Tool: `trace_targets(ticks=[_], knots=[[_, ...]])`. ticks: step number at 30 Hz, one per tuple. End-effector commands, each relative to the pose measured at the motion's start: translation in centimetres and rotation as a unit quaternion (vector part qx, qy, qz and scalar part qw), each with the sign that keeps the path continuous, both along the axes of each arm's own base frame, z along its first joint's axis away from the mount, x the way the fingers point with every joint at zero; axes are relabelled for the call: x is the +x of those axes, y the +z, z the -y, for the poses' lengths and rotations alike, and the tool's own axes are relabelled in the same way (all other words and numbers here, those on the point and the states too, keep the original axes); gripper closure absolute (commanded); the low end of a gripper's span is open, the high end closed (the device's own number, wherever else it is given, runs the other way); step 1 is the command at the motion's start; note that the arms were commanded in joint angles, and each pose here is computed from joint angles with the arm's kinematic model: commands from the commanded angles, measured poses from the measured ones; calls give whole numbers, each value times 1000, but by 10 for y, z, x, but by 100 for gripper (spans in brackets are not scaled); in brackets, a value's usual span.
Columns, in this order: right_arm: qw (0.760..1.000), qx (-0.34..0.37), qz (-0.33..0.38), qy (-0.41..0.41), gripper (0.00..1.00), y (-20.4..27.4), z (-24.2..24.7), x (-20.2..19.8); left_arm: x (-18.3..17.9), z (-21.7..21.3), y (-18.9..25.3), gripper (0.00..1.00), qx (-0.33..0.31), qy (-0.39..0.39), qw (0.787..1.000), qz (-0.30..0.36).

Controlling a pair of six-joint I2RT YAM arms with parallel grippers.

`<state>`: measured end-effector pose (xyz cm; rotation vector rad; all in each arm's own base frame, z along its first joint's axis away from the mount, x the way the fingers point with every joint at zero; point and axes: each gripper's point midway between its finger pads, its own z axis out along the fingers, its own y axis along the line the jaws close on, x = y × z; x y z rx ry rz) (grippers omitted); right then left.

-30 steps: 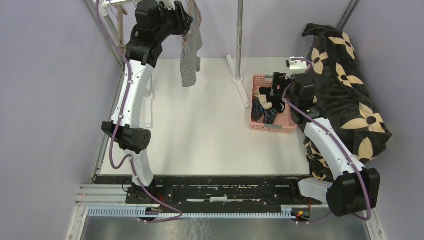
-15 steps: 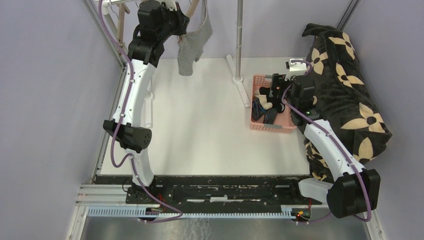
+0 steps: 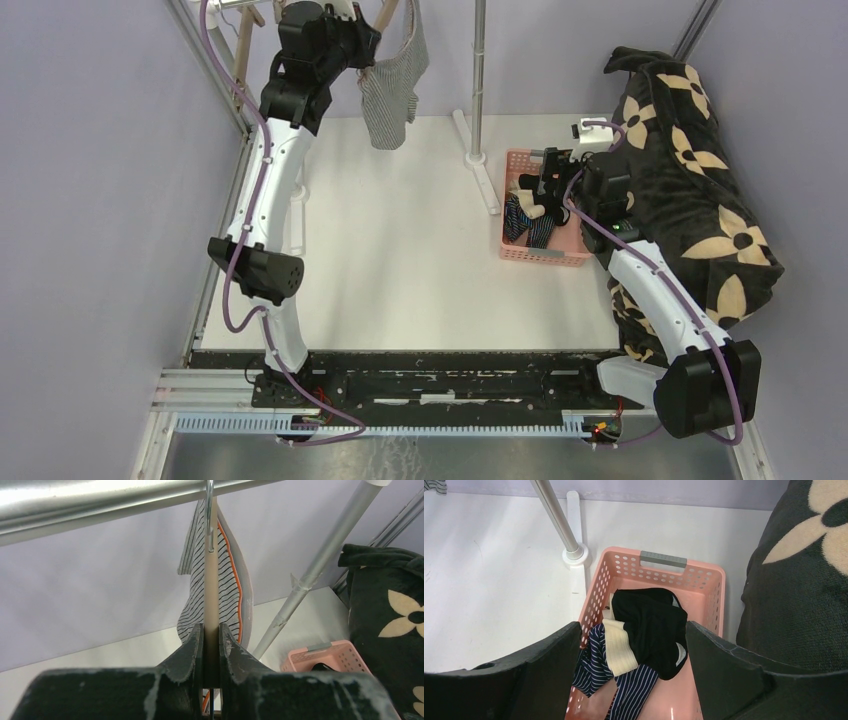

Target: Remove the underwear clipped to the hanger

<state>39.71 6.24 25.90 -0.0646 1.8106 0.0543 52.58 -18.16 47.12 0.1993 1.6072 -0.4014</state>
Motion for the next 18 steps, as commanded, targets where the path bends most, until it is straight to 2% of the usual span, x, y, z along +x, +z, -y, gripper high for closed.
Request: trace_targets(ticks=[1,18], knots=[[999,13,37,8,16,20,-5,2,-4,-4,48,97,-5,9,996,88],[999,15,22,19,16,9,-11,6,-46,-32,96,97,-33,51,978,199]])
